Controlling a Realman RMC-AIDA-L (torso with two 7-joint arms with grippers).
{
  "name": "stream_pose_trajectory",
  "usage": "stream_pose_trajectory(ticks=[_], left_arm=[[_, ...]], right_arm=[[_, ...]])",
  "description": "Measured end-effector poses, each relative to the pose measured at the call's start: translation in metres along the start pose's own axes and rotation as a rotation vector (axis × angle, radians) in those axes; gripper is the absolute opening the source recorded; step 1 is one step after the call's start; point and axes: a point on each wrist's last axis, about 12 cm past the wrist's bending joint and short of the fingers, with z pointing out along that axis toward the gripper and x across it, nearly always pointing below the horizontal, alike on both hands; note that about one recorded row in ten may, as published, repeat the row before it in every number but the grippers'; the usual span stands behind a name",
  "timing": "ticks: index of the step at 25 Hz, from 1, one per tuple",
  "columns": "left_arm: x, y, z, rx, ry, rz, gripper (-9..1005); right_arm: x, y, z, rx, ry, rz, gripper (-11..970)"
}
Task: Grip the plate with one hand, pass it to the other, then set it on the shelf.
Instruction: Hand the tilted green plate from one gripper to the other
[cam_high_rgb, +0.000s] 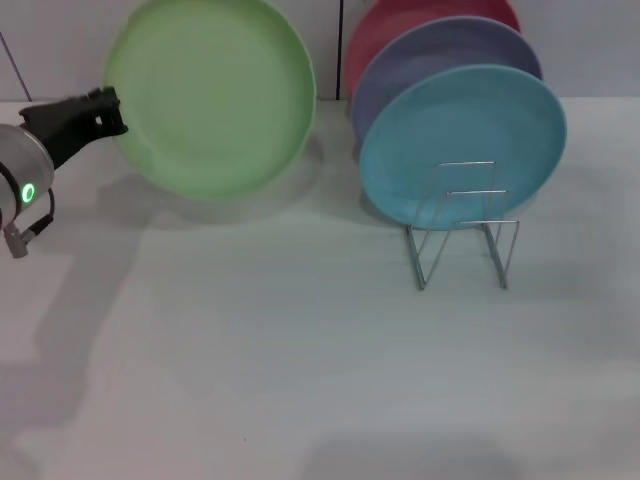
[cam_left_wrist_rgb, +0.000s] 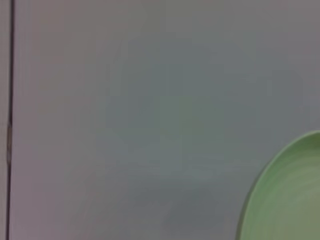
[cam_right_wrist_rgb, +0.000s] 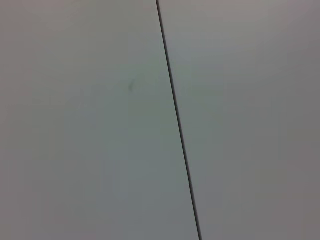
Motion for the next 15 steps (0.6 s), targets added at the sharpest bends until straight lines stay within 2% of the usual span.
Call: stream_pose_trajectory(ticks=[1,9,15], left_arm=[[0.008,0.0,0.001,-0.013,-0.092,0.01,31],[0.041,0.001,-0.005,-0.038,-0.376,0.046,31],[0.063,0.011,-0.009,0.003,-0.545,0.023,31]], right_arm=[[0.0,0.0,0.0,0.002,0.004,0.0,543],[0.001,0.002,-0.013,-0.007,-0.029,-0.004,543],[0.003,0.005,-0.03,-0.033,-0.053,0.001,543]])
